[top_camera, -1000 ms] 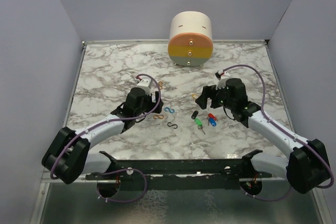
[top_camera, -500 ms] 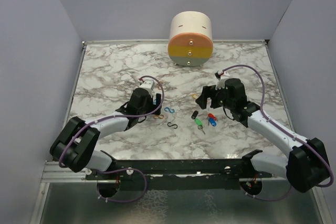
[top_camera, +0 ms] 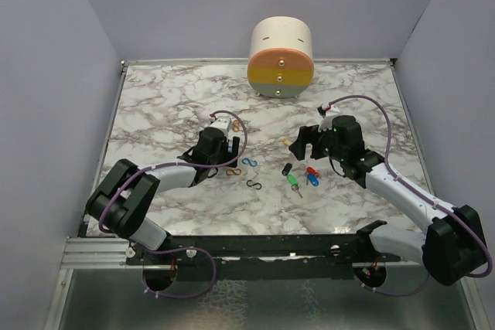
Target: Put the keys on the keyring
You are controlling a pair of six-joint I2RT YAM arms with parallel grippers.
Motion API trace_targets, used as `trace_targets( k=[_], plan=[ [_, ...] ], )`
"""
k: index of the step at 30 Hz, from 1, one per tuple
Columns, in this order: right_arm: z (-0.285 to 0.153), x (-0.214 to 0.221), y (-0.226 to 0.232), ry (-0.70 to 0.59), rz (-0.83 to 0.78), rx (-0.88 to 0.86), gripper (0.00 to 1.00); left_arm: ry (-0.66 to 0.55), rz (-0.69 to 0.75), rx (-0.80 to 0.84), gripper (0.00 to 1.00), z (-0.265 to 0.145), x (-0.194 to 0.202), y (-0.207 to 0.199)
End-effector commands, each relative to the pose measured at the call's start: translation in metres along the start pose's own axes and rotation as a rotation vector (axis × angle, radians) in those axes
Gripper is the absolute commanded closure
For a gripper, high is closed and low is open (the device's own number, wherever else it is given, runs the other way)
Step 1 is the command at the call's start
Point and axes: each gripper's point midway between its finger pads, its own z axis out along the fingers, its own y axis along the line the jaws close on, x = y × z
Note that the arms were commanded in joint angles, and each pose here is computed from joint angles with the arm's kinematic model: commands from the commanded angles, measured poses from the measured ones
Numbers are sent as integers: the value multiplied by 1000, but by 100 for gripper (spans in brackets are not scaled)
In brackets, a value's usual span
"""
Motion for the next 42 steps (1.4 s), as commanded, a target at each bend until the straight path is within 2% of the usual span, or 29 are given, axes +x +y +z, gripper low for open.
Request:
trace_targets(
  k=[1, 11, 21, 37, 42],
  plan=[
    [-3, -15, 2, -43, -24, 9, 12, -43, 9, 1, 18, 8, -17, -4],
    [-3, -14, 0, -42, -23, 15, 12, -22, -5, 51, 18, 15, -13, -14],
    [-1, -13, -1, -37, -21, 19, 12, -13, -13, 84, 25, 14, -8, -20],
    [-1, -12, -1, -37, -20, 22, 12, 1, -19, 69, 30, 12, 1, -16],
    [0, -13, -1, -37, -24, 20, 12, 12, -5, 29, 36, 16, 6, -8]
  ],
)
